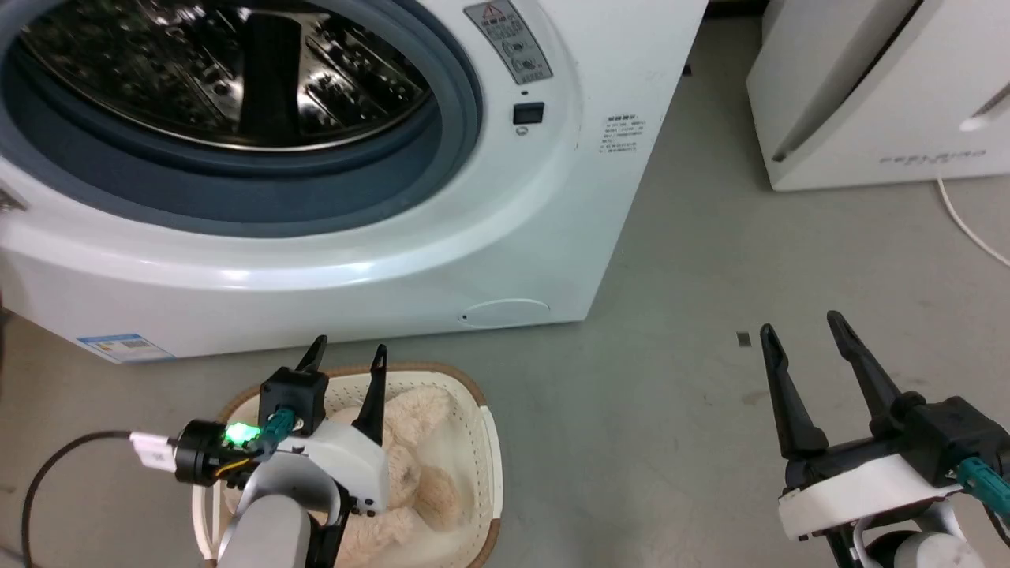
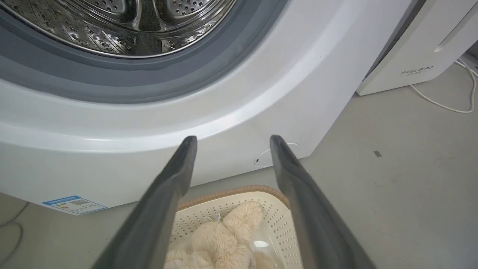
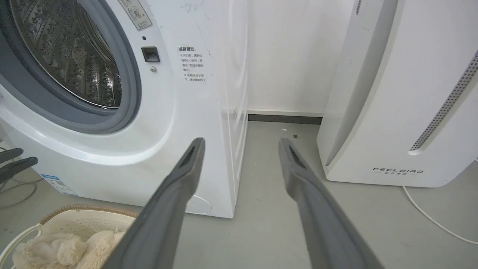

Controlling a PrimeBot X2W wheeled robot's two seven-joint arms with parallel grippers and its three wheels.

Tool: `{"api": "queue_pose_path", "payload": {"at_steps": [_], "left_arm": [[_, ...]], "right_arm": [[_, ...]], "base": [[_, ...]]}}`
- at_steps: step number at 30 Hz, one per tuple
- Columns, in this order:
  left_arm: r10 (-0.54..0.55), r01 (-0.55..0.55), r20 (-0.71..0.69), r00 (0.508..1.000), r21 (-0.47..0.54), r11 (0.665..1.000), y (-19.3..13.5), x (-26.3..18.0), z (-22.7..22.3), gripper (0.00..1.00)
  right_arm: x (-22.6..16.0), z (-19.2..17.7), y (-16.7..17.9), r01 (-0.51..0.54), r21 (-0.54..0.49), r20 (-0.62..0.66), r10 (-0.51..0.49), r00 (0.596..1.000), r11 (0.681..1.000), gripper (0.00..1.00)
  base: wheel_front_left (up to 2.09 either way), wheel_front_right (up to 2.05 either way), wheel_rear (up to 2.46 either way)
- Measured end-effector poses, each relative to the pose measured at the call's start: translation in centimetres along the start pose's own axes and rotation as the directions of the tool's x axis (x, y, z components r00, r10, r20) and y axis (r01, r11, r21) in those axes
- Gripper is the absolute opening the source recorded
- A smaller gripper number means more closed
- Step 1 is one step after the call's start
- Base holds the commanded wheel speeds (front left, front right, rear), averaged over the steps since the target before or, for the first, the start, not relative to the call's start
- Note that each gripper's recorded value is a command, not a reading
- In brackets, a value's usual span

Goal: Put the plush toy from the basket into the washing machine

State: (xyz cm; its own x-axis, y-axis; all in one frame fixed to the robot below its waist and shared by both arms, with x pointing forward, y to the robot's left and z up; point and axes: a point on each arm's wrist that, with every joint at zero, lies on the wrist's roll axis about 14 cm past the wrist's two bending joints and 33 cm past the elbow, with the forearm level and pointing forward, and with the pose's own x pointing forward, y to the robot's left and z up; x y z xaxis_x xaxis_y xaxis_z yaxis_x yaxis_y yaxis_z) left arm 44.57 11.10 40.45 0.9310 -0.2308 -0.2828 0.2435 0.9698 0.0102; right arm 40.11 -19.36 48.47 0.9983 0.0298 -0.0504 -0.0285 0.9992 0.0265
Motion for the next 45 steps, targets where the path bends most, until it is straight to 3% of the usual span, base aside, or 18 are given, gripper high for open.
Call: {"api": "queue_pose_path", "payload": {"at_steps": [11, 22, 31, 45], "left_arm": [[-0.086, 0.092, -0.195, 0.977, 0.022, 0.996, -1.4, 2.9, -6.0, 1.00], [-0.164, 0.203, -0.401, 0.901, 0.058, 0.977, -2.5, 5.3, -11.9, 1.00], [-0.189, 0.293, -0.567, 0.801, 0.097, 0.951, -2.6, 6.5, -17.0, 1.00], [-0.106, 0.395, -0.791, 0.603, 0.181, 0.901, 0.4, 6.5, -24.8, 1.00]], "right_arm": [[0.9, -2.0, -0.6, 0.018, 0.016, -0.039, -0.018, 0.999, 1.000, 1.00], [1.7, -4.1, -1.4, 0.045, 0.038, -0.078, -0.042, 0.996, 0.998, 1.00], [2.5, -6.0, -2.0, 0.063, 0.043, -0.110, -0.058, 0.992, 0.997, 1.00], [2.7, -9.5, -3.4, 0.113, 0.058, -0.182, -0.101, 0.978, 0.992, 1.00]], "base": [[0.00, 0.00, 0.00], [0.00, 0.00, 0.00], [0.00, 0.00, 0.00], [0.00, 0.00, 0.00]]}}
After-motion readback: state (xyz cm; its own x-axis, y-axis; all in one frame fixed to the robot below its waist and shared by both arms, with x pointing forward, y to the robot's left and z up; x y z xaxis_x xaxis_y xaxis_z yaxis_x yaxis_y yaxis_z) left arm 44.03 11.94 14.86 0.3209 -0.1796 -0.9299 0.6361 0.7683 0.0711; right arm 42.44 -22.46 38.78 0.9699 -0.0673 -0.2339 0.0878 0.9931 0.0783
